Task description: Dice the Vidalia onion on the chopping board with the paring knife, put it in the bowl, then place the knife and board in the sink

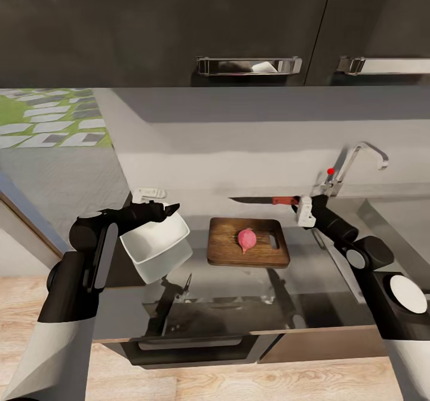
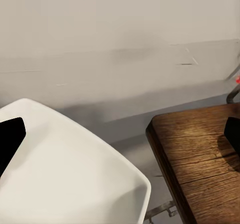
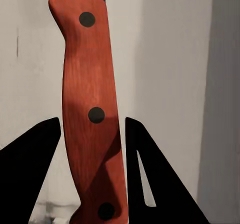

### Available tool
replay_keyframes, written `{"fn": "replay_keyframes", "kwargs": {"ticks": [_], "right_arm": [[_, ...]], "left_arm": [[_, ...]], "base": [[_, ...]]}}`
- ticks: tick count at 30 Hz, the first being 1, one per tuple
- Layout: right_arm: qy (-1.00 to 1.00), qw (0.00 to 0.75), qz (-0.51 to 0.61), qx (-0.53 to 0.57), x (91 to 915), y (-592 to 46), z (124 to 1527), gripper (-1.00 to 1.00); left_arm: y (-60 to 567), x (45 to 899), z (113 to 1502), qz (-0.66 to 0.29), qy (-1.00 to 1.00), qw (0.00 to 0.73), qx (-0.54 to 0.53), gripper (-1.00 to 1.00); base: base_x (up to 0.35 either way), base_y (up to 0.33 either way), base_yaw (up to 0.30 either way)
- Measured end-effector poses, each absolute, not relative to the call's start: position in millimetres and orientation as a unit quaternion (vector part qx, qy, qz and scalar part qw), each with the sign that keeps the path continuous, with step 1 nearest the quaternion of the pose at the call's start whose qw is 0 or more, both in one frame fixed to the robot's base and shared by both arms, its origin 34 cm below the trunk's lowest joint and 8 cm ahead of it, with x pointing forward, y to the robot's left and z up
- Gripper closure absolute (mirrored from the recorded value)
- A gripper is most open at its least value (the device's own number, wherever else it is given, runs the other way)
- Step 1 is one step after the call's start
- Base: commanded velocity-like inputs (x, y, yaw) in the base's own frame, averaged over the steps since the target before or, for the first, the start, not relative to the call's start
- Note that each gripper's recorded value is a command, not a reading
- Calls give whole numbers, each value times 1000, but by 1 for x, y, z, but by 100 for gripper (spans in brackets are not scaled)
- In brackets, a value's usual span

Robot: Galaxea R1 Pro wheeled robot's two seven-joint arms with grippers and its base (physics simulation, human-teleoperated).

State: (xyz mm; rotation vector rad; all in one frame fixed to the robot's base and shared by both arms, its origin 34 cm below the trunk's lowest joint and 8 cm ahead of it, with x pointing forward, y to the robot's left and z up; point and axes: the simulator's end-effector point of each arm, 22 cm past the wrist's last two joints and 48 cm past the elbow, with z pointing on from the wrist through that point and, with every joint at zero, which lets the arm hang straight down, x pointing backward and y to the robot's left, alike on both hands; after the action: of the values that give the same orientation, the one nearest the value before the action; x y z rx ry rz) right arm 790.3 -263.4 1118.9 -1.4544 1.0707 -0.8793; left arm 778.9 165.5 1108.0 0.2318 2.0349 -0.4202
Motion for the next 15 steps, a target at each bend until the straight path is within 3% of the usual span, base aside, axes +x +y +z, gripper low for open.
{"fn": "replay_keyframes", "kwargs": {"ticks": [15], "right_arm": [[443,514,-386,-625,789,-288,1118,100]], "left_arm": [[165,779,1108,-174,842,502,96,-100]], "base": [[0,0,0]]}}
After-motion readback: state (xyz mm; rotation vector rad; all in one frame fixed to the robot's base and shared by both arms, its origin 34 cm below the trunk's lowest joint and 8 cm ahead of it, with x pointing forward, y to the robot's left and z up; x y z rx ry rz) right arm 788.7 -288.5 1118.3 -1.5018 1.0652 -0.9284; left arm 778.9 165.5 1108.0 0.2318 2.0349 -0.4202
